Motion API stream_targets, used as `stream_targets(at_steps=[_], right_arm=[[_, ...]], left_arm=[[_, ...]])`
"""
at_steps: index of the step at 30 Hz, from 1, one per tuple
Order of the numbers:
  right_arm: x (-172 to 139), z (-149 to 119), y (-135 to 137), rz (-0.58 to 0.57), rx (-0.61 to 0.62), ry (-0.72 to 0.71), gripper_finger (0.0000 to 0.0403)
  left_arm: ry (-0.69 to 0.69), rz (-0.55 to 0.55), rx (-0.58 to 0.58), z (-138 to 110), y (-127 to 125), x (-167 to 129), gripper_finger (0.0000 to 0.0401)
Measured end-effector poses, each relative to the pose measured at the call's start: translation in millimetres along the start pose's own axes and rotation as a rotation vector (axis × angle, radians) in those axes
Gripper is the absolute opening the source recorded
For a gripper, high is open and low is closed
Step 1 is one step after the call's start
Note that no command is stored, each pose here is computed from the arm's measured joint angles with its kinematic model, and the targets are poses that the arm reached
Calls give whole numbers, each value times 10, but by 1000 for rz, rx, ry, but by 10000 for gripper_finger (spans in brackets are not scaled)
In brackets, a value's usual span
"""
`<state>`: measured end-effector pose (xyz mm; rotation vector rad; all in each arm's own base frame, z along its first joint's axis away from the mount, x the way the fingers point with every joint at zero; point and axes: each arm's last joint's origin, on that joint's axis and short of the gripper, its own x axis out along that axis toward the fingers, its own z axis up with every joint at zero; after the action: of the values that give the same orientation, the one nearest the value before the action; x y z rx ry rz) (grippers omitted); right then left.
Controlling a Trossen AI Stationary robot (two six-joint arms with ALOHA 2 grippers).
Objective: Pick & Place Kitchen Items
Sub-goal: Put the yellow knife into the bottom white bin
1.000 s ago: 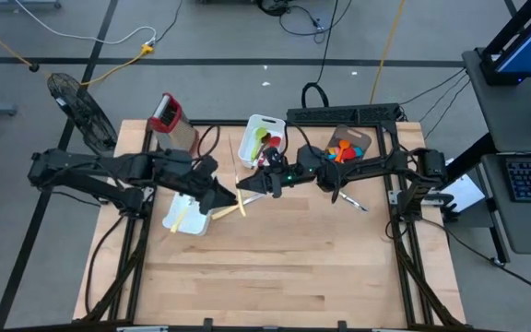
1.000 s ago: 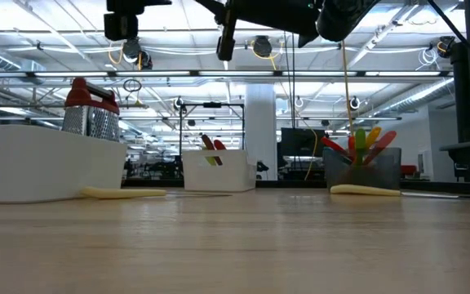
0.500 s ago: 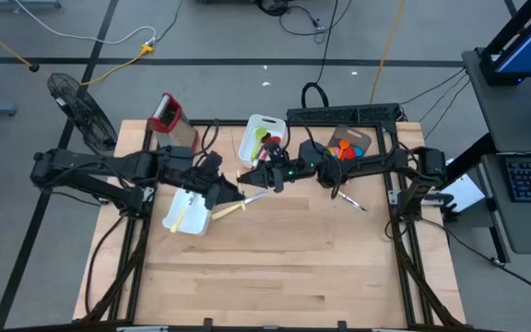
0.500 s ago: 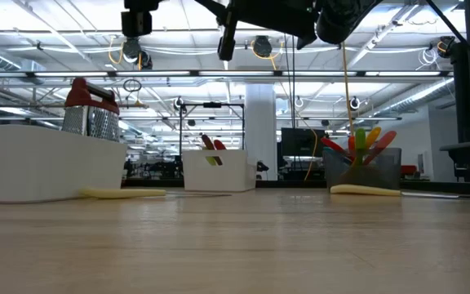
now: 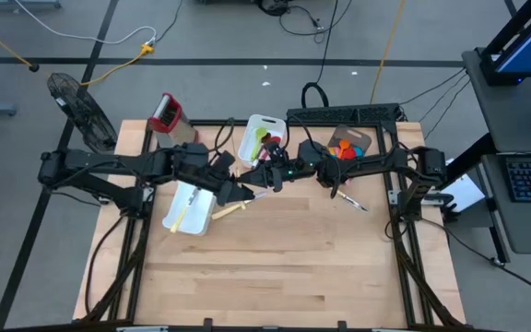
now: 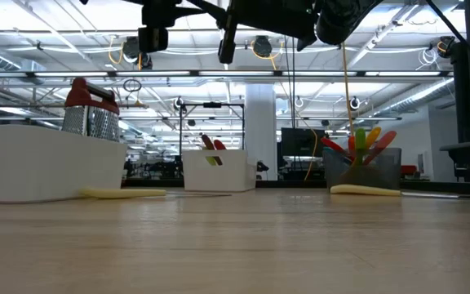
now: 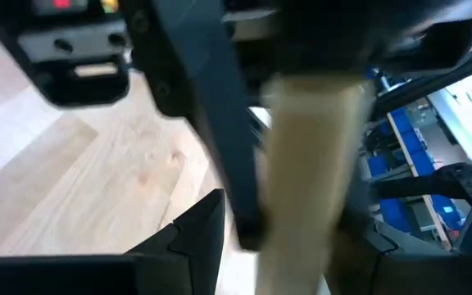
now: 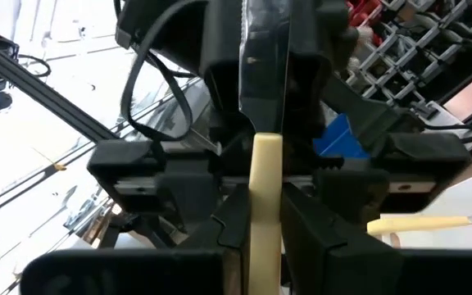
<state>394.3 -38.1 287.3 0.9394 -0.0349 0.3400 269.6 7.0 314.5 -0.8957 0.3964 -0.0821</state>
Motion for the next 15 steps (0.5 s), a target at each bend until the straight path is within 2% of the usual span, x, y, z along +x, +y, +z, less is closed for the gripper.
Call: stream_targets(at_steps=[4,10,15], right_arm=[[-11,23,-16,-4,-1,-5,37],[-19,38,-25,-5,-8,-4,37],[-19,34,-28,-1,-5,9,50]], left_arm=[[22,-9,-8,-7,-6,-25,157],[26,-4,-13,-10,0,-25,62],[21,1,-23,3,13,-29,63]])
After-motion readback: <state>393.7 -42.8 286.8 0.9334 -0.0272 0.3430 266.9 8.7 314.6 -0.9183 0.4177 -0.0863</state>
